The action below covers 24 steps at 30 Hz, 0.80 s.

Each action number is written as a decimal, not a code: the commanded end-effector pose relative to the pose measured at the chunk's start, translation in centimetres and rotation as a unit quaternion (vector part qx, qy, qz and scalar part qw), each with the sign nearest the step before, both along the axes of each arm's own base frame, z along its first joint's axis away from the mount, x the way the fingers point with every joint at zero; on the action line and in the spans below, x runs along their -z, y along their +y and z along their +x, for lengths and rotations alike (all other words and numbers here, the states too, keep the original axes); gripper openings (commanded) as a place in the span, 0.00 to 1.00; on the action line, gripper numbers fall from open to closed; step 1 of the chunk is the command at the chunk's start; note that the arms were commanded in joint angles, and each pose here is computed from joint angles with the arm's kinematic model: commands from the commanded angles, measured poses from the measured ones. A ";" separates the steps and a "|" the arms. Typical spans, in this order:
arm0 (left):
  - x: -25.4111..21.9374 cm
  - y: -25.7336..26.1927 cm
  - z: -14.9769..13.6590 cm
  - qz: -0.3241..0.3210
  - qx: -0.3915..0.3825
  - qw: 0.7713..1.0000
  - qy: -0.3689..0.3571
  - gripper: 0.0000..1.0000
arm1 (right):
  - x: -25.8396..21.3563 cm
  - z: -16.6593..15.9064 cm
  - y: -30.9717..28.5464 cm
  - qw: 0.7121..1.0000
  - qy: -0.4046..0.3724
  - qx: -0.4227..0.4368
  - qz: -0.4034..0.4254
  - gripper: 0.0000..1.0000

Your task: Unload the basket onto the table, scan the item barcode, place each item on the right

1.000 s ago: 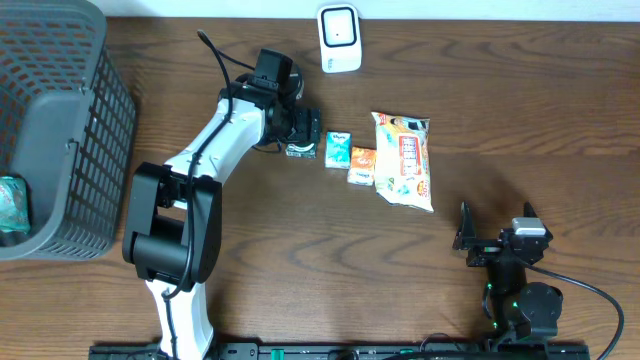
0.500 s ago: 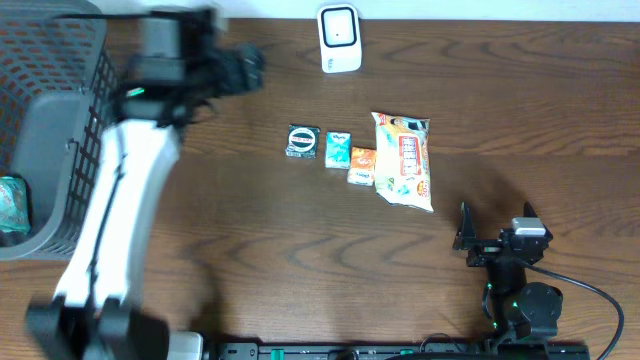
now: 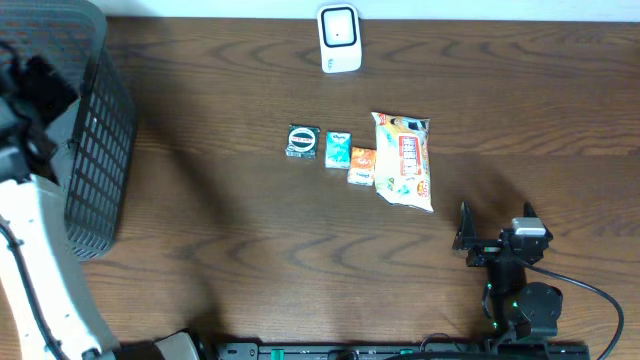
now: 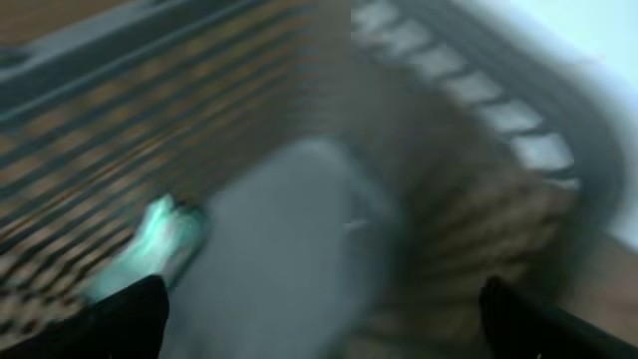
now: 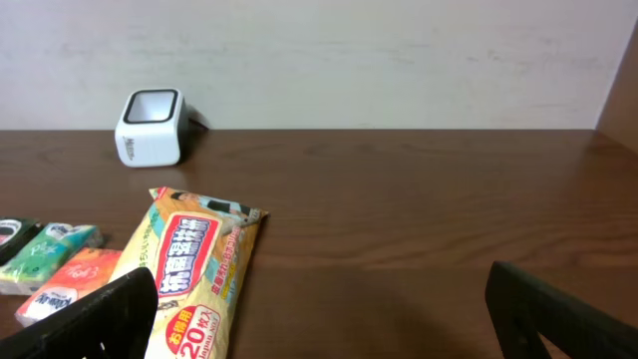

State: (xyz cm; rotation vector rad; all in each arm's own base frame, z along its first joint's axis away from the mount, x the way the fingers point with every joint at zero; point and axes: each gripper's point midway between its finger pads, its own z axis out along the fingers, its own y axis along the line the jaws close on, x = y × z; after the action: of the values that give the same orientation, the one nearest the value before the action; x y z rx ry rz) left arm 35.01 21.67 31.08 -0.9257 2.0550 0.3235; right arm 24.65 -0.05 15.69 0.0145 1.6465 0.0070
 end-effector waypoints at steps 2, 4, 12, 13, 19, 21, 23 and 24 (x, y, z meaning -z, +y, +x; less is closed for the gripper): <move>5.8 5.2 -3.7 -0.026 -0.089 0.991 0.094 0.98 | 0.1 0.0 -0.2 1.000 0.001 0.003 0.002 0.99; 8.2 6.2 -4.8 -0.049 -0.106 0.985 0.128 0.98 | 0.1 0.0 -0.2 1.000 0.001 0.003 0.002 0.99; 16.3 8.9 -6.4 -0.113 -0.143 0.960 0.213 0.98 | 0.1 0.0 -0.2 1.000 0.001 0.003 0.002 0.99; 16.9 9.1 -6.2 -0.114 -0.142 0.959 0.216 0.98 | 0.1 0.0 -0.2 1.000 0.001 0.003 0.002 0.99; 19.6 10.4 -5.4 -0.064 -0.043 0.951 0.299 0.98 | 0.1 0.0 -0.2 1.000 0.001 0.003 0.002 0.99; 20.6 11.0 -6.0 -0.039 -0.014 0.936 0.350 0.98 | 0.1 0.0 -0.2 1.000 0.001 0.003 0.002 0.99; 21.7 11.6 -6.7 -0.028 -0.008 0.923 0.385 0.98 | 0.1 0.0 -0.2 1.000 0.001 0.003 0.002 0.99; 22.2 11.9 -7.0 -0.026 -0.010 0.918 0.396 0.98 | 0.1 0.0 -0.2 1.000 0.001 0.003 0.002 0.99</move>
State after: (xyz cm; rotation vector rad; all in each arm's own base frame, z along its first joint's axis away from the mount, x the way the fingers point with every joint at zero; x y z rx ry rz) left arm 29.70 32.31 10.86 -1.1000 2.6259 0.5994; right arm 24.65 -0.05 15.69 0.0145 1.6465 0.0070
